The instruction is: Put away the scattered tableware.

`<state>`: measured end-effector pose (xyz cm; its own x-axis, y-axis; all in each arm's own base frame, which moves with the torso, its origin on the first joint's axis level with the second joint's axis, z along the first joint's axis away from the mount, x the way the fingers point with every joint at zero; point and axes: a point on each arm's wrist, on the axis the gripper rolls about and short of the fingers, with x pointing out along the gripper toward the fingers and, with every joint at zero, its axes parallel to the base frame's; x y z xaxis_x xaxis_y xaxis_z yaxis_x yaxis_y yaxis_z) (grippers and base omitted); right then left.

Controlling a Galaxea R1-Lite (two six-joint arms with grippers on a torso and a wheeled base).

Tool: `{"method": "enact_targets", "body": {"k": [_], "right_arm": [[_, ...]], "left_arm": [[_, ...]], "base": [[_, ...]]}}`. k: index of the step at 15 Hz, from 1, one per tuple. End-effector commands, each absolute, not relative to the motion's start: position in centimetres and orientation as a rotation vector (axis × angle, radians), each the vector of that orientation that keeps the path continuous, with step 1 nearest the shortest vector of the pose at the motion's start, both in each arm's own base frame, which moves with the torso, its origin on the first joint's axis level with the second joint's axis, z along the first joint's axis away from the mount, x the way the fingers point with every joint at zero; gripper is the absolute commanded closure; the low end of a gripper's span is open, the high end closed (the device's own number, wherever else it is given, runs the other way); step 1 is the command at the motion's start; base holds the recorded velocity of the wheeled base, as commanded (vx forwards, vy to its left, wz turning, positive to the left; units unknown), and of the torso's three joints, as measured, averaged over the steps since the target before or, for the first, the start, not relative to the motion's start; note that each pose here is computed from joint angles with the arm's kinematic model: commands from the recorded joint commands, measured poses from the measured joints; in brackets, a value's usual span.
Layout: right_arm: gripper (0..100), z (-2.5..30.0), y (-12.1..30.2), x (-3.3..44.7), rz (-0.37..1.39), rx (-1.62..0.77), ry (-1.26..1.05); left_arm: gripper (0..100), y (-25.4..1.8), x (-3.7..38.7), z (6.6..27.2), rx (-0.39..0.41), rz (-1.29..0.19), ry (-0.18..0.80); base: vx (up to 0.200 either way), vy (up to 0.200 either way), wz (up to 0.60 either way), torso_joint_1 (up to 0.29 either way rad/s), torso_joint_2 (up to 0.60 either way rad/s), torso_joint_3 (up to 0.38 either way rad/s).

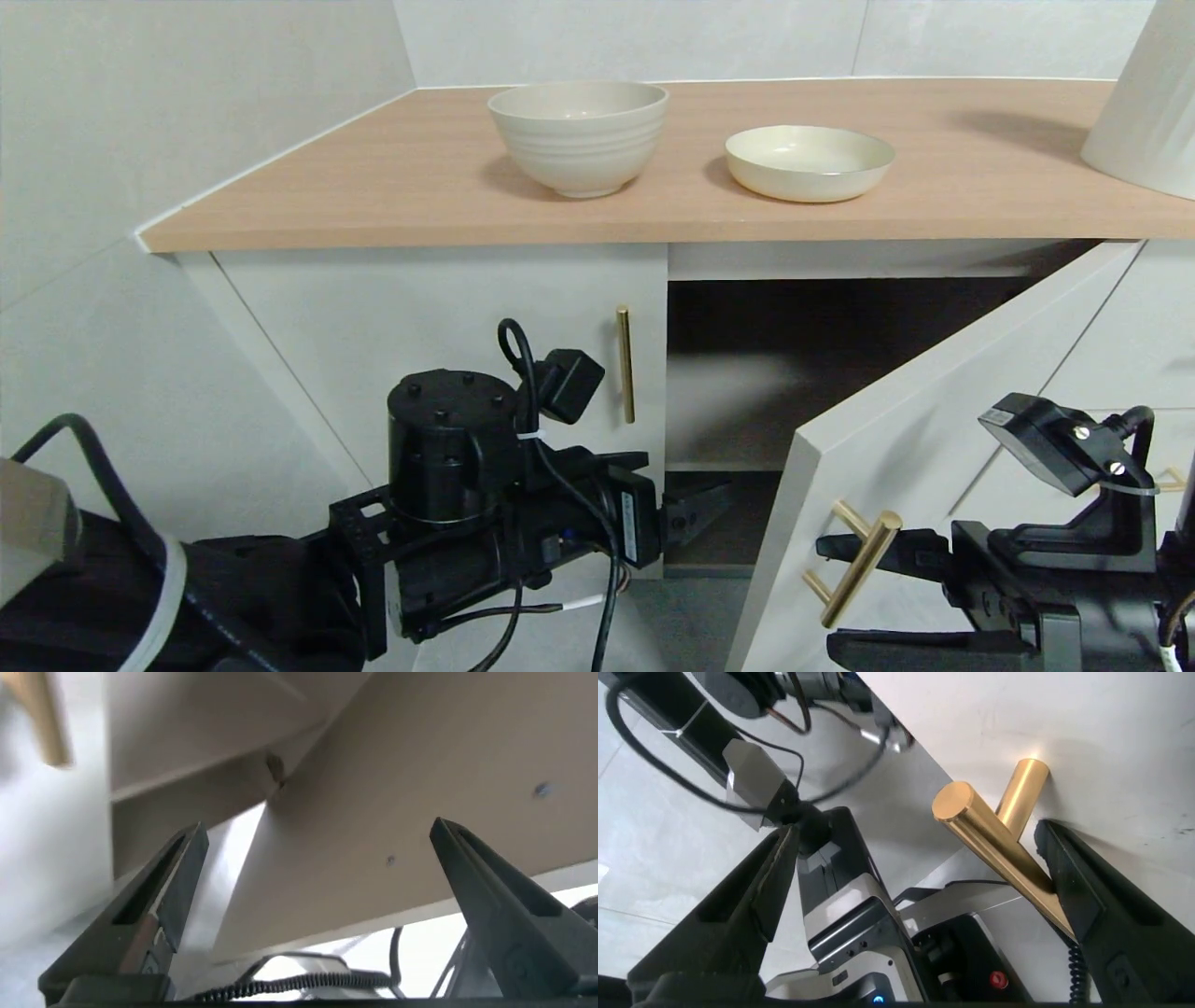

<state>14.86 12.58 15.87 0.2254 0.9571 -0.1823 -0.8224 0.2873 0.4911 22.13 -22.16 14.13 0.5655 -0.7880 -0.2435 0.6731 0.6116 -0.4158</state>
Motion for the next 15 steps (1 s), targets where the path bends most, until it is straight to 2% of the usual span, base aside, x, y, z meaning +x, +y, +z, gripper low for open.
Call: {"method": "enact_targets", "body": {"k": [1, 2, 3, 8, 11, 13, 15], "right_arm": [[0, 15.7, 12.7, 15.0, 1.251, 0.318, 0.504], [0, 15.7, 12.7, 15.0, 1.251, 0.318, 0.505], [0, 15.6, 12.7, 15.0, 1.250, 0.318, 0.508], [0, 15.7, 12.7, 15.0, 1.250, 0.318, 0.507], [0, 15.6, 12.7, 15.0, 1.250, 0.318, 0.508], [0, 15.9, 12.6, 14.9, 1.250, 0.317, 0.494], [0, 15.8, 12.5, 14.8, 1.248, 0.318, 0.496]], "left_arm": [[0, -22.9, 21.8, 13.5, -0.284, -0.894, 0.442], [0, -23.1, 21.8, 13.5, -0.286, -0.899, 0.434], [100, -23.1, 21.8, 13.5, -0.287, -0.897, 0.430], [100, -23.8, 22.6, 12.6, -0.238, -0.873, 0.422], [100, -24.3, 23.2, 12.1, -0.241, -0.851, 0.401], [100, -25.1, 23.8, 12.1, -0.248, -0.883, 0.291], [100, -25.7, 24.4, 11.3, -0.152, -0.896, 0.247]], "base": [[0.000, 0.000, 0.00, 0.000, 0.00, 0.000], [0.000, 0.000, 0.00, 0.000, 0.00, 0.000], [0.000, 0.000, 0.00, 0.000, 0.00, 0.000], [0.000, 0.000, 0.00, 0.000, 0.00, 0.000], [0.000, 0.000, 0.00, 0.000, 0.00, 0.000], [0.000, 0.000, 0.00, 0.000, 0.00, 0.000], [0.000, 0.000, 0.00, 0.000, 0.00, 0.000]]}}
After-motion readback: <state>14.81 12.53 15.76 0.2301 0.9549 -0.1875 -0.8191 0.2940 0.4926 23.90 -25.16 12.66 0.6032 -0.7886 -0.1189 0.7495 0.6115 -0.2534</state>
